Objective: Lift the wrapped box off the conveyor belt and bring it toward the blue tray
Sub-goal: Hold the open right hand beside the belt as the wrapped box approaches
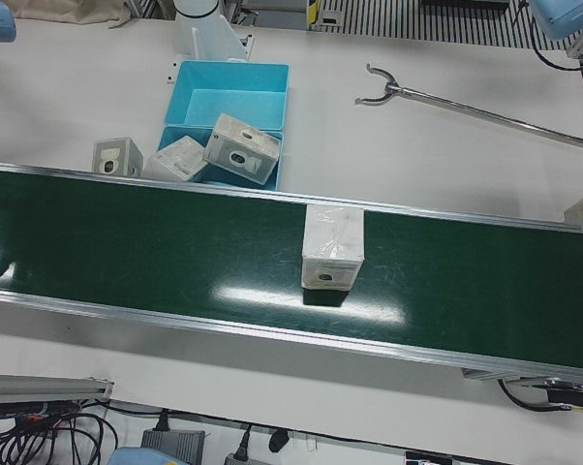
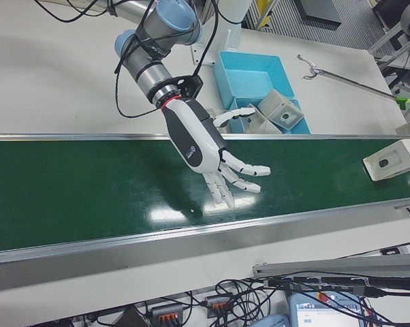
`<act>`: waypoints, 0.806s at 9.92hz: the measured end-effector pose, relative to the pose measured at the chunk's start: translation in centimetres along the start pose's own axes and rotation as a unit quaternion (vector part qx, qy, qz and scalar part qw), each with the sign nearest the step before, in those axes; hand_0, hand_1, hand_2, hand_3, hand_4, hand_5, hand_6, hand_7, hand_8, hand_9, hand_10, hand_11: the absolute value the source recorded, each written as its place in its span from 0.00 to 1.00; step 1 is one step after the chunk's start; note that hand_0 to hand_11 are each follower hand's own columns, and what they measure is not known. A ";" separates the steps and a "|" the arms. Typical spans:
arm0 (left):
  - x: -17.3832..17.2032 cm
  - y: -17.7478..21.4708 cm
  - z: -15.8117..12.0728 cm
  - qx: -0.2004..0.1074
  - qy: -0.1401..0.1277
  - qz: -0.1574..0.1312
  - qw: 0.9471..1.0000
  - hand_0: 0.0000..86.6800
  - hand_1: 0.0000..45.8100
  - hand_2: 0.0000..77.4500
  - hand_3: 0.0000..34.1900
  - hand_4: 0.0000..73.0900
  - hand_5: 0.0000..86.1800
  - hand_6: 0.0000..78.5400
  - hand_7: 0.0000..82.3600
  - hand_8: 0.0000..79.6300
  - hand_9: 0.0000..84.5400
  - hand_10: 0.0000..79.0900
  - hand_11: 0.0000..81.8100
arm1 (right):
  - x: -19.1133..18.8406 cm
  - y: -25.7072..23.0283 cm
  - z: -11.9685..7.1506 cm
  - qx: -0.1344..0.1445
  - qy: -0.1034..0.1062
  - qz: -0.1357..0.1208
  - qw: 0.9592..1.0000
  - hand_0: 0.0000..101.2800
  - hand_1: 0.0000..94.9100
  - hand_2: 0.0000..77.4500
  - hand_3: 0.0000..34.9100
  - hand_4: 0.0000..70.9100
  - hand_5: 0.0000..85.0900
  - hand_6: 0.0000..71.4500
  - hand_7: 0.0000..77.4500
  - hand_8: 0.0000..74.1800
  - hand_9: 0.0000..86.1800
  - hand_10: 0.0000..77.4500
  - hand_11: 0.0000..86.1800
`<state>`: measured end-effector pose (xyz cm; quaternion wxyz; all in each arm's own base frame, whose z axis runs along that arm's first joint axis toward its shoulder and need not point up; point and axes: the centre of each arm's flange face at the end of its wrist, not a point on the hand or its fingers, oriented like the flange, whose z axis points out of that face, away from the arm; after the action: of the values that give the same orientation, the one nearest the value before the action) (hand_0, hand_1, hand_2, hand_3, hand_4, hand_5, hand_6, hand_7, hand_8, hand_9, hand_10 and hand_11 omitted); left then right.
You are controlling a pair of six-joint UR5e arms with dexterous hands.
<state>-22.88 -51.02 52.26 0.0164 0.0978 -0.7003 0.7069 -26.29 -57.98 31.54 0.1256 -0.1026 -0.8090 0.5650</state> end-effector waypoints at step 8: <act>0.0 0.0 0.0 0.000 0.000 0.000 1.000 0.00 0.00 0.01 0.00 0.00 0.01 0.00 0.01 0.00 0.01 0.01 0.00 | 0.4 0.1 0.4 0.002 0.000 -0.001 1.000 0.42 0.10 0.21 0.86 0.19 0.26 0.00 0.25 0.00 0.04 0.06 0.07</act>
<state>-22.88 -51.02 52.26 0.0164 0.0978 -0.7003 0.7069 -26.83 -58.13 31.39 0.1268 -0.1014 -0.8079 0.5665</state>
